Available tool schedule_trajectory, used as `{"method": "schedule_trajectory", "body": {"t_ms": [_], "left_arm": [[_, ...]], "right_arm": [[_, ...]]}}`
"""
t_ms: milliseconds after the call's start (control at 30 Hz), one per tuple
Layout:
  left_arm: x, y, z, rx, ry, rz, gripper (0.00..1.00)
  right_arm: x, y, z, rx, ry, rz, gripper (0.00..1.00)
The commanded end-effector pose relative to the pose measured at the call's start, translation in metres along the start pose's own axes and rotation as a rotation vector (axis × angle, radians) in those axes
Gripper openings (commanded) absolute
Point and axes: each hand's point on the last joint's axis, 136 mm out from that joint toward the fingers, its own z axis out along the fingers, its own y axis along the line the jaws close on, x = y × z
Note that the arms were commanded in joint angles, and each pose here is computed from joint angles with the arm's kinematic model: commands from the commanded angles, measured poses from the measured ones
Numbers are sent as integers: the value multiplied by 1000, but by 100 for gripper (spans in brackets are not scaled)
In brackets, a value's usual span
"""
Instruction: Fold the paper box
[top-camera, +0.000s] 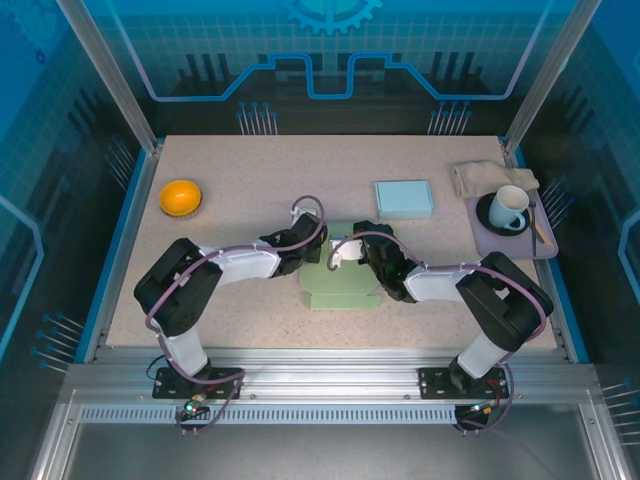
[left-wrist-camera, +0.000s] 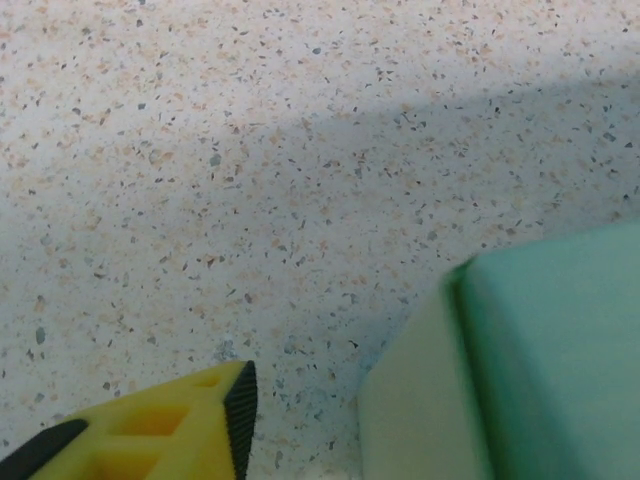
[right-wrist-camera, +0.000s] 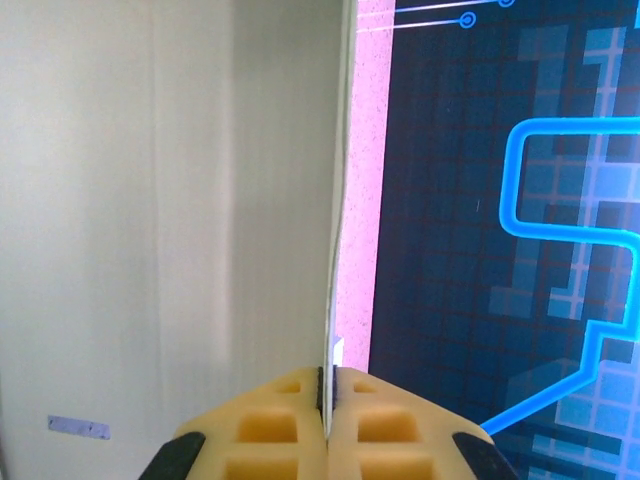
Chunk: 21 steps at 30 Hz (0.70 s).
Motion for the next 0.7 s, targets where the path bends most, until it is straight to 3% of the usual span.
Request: {"method": "schedule_trajectory", "body": {"t_ms": [0,233,433,667], "left_arm": [[4,13,-12,-1,29,7,47],[8,-10,-35,202,3,-17,58],[9,-25,-44,305,4,-10,61],[9,-19,-15,200,6,65,54]], "right_arm": [[25,22,2,-81,100,-8,0],[22,23,2,-84,101,0,0],[19,23,1,-89,103,16,0],[13,24,-1,-93,83,14,0]]}}
